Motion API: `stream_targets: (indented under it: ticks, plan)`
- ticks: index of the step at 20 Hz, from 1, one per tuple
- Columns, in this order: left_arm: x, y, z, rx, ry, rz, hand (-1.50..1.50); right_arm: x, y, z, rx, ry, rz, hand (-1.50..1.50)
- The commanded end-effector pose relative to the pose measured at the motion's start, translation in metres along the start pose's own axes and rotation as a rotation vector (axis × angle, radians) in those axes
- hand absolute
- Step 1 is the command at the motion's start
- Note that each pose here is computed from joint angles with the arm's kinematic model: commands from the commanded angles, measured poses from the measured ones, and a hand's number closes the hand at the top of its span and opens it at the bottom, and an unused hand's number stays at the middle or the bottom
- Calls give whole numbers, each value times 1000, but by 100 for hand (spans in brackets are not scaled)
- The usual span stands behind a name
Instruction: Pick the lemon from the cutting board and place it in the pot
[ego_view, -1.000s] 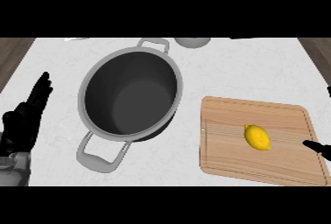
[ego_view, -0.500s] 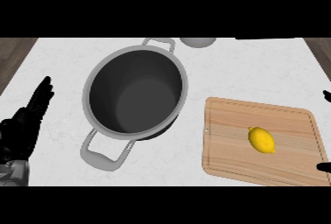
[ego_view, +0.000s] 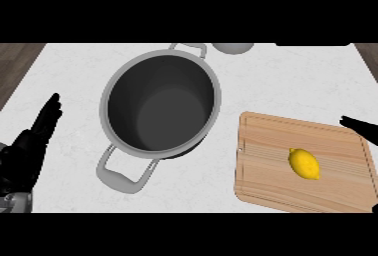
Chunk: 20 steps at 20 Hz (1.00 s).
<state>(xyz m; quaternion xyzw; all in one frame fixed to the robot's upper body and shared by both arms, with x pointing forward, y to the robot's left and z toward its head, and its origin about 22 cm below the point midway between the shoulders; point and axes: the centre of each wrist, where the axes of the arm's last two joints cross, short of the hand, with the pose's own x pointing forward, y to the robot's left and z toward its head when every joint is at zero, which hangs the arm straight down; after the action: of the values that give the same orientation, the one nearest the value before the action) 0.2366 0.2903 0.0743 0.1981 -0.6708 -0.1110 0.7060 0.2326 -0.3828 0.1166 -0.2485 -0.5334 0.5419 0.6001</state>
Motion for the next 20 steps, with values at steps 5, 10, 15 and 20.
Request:
stream_targets:
  ticks: [5,10,15,20]
  plan:
    - [-38,2,12,19,102,40,0,43,7,-22,179,84,40,-150]
    - [-31,4,3,35,117,41,0,55,16,-33,208,125,116,-150]
    - [-39,-3,14,6,99,48,0,82,25,-56,213,146,130,-150]
    - [-44,0,7,28,126,48,0,99,40,-69,236,162,152,-150]
